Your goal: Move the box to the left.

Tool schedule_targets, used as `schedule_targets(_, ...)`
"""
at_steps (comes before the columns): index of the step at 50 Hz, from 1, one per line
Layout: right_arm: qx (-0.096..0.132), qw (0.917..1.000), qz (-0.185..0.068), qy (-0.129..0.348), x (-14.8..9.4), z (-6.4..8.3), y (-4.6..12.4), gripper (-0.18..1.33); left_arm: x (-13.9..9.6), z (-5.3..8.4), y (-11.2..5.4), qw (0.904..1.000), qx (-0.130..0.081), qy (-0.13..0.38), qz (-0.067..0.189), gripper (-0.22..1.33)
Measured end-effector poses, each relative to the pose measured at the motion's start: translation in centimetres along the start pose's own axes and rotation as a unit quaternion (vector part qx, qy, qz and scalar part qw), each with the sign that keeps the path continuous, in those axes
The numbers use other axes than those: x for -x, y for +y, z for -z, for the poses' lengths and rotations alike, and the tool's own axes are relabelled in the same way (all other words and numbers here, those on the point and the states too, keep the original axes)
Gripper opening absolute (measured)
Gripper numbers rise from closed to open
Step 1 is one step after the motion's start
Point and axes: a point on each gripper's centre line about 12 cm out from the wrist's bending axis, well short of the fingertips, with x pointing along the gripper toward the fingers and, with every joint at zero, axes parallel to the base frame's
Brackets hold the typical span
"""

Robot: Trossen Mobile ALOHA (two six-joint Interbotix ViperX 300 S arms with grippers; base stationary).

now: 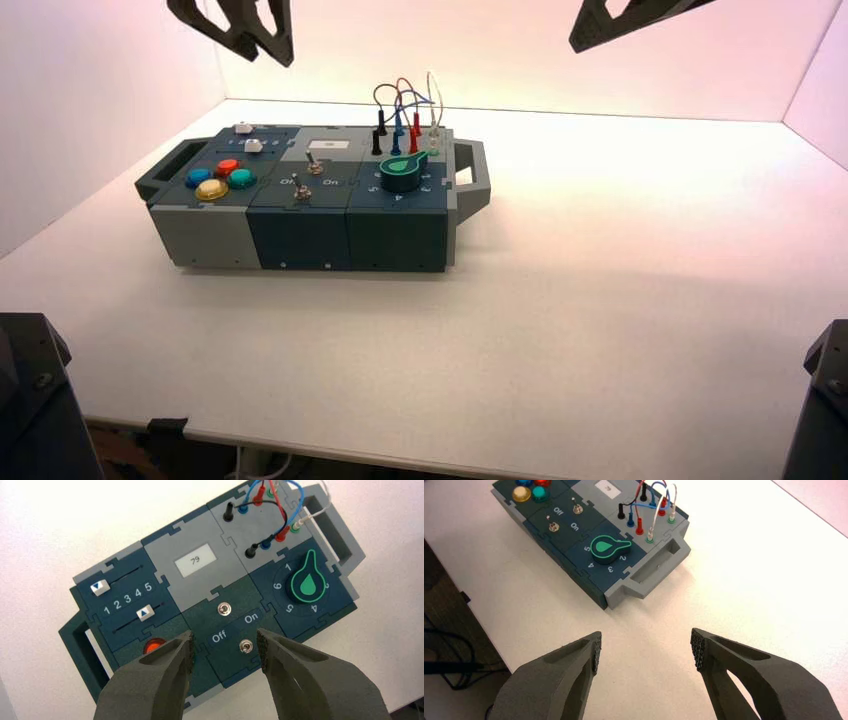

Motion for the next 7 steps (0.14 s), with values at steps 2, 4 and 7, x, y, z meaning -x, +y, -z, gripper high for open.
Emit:
schedule_targets(2, 0.0, 1.0, -0.001, 0.0, 0.0, 0.0, 0.03, 1.33, -0.04, 0.03, 0.0, 1.0, 0.0, 0.001, 0.0, 1.19)
schedule_targets(4, 0.001, 1.0, 0.0, -0.002, 0.03, -0.03, 0.03, 1.33, -0.18, 0.07, 0.0, 1.0, 0.001, 0.004, 0.001, 1.19)
schedule_targets(7, -0.001, 1.0, -0.001, 0.001, -0.03, 0.05, 0.05, 1.33, -0.26, 0.09, 0.01, 1.0, 0.0, 0.005, 0.001, 1.19)
